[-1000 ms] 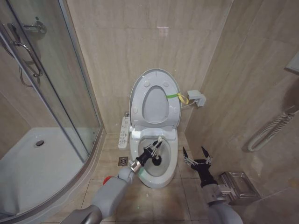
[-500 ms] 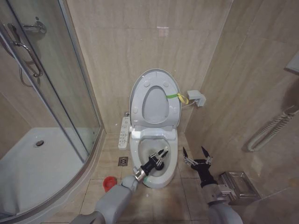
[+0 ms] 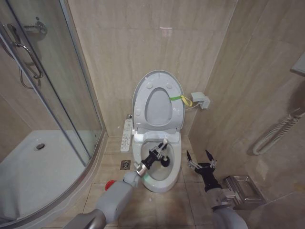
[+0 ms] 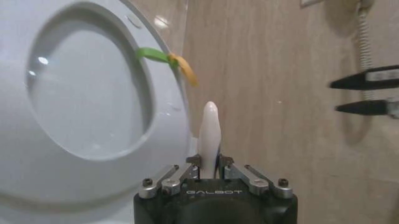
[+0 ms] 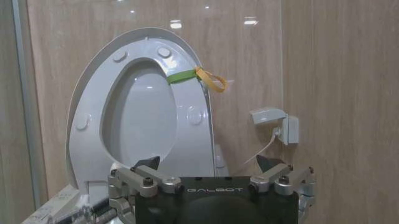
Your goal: Open the toilet lid, clean the toilet bowl with a toilet brush, close the toilet lid, and flush.
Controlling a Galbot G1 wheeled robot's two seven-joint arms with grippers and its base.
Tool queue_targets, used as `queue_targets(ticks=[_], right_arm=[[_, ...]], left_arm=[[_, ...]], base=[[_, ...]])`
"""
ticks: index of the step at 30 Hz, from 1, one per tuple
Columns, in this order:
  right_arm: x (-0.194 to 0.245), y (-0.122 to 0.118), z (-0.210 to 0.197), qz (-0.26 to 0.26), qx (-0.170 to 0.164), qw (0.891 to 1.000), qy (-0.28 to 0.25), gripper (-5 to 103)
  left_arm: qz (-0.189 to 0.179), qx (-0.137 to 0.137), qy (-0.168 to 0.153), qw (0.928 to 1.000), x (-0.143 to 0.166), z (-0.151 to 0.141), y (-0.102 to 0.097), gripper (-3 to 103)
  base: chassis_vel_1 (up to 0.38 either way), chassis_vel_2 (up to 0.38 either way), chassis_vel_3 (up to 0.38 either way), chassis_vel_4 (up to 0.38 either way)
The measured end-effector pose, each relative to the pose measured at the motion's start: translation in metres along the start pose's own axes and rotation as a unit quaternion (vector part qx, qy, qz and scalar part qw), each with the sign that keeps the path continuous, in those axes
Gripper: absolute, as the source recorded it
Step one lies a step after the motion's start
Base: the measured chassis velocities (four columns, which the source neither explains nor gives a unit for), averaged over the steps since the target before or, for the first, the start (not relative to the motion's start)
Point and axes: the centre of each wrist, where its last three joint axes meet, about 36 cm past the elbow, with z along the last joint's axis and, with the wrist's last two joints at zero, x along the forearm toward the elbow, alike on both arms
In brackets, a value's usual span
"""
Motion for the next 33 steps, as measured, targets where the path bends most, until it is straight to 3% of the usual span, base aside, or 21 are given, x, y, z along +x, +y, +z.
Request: queue_targets(ticks=[2, 5, 11, 18, 33], right_arm=[[0.0, 0.0, 0.0, 0.0, 0.0, 1.0, 0.0, 100], [0.0, 0.0, 0.0, 0.0, 0.0, 1.0, 0.0, 100], [0.0, 0.0, 0.0, 0.0, 0.0, 1.0, 0.0, 100], [0.0, 0.0, 0.0, 0.0, 0.0, 1.0, 0.0, 100], [0.0, 0.0, 0.0, 0.0, 0.0, 1.0, 0.0, 100]], left_arm=[[0.011, 0.012, 0.008, 0.9998, 0.009, 0.008, -0.009, 19], [0.019, 0.008, 0.023, 0.9995, 0.019, 0.014, -0.011, 19], [0.012, -0.028, 0.048, 0.9984, 0.031, 0.012, 0.009, 19], [-0.045, -0.071, 0.023, 0.9962, 0.017, -0.01, 0.036, 19], [-0.067, -0.11, -0.017, 0.9915, 0.013, -0.044, 0.055, 19]], base=[[0.0, 0.0, 0.0, 0.0], [0.0, 0.0, 0.0, 0.0], [0.0, 0.0, 0.0, 0.0], [0.0, 0.0, 0.0, 0.0], [0.0, 0.0, 0.0, 0.0]])
